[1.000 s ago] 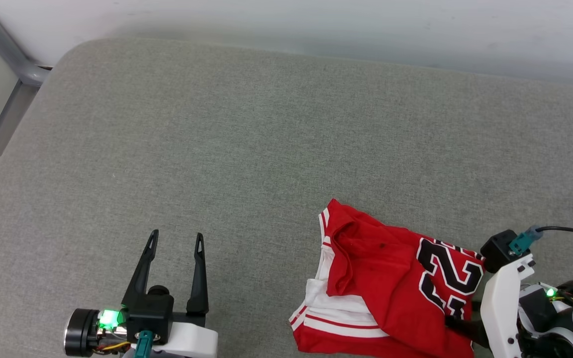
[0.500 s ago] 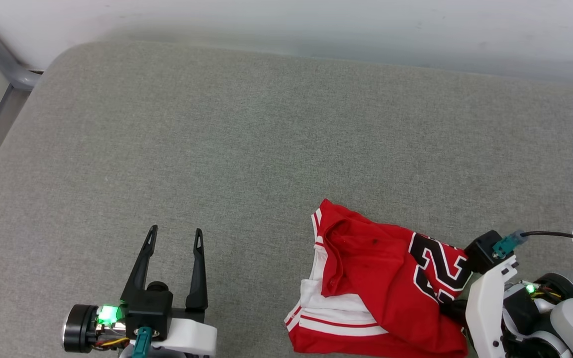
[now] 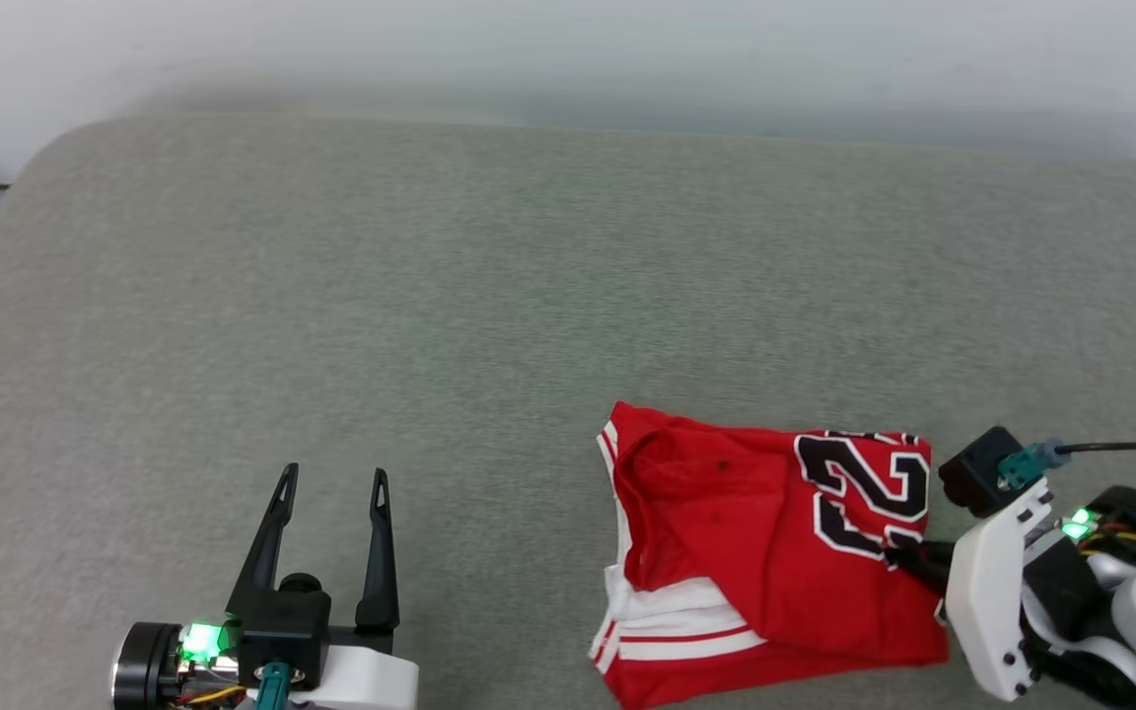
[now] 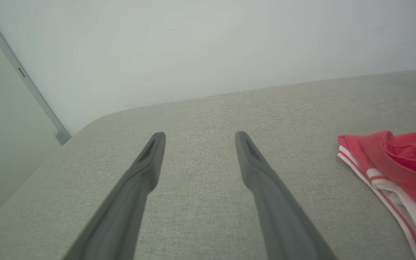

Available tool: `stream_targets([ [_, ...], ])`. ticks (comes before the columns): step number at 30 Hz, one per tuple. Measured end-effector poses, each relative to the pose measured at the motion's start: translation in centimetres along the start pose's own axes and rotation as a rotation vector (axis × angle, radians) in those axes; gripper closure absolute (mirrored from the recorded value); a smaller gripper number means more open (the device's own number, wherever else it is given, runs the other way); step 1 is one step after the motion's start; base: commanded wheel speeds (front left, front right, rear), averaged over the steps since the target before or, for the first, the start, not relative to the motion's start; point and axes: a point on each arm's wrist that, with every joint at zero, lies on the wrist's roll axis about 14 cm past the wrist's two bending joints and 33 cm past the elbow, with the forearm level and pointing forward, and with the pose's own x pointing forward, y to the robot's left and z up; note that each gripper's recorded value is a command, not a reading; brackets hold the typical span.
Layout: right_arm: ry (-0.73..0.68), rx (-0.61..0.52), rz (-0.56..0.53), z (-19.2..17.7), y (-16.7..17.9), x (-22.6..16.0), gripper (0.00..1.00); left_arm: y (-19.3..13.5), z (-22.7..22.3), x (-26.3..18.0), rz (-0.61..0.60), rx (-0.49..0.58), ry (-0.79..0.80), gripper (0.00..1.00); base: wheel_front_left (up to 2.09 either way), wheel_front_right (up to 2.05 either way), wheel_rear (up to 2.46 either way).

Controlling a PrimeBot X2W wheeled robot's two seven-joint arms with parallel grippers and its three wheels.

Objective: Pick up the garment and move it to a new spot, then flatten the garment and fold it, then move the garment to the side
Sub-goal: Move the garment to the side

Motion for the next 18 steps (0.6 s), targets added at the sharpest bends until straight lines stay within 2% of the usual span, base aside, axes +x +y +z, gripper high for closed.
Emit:
stream_targets([
  [6,-0.044,0.008,-0.128,-0.3,-3.8,-2.9,1.00,-2.5,0.1,1.4,-0.084,-0.004,-0.015,0.00,0.00,0.00,0.00],
  [18,-0.073,0.084,-0.375,-3.1,-10.8,-8.4,1.00,-7.6,-0.1,4.7,-0.241,-0.012,-0.045,0.00,0.00,0.00,0.00],
])
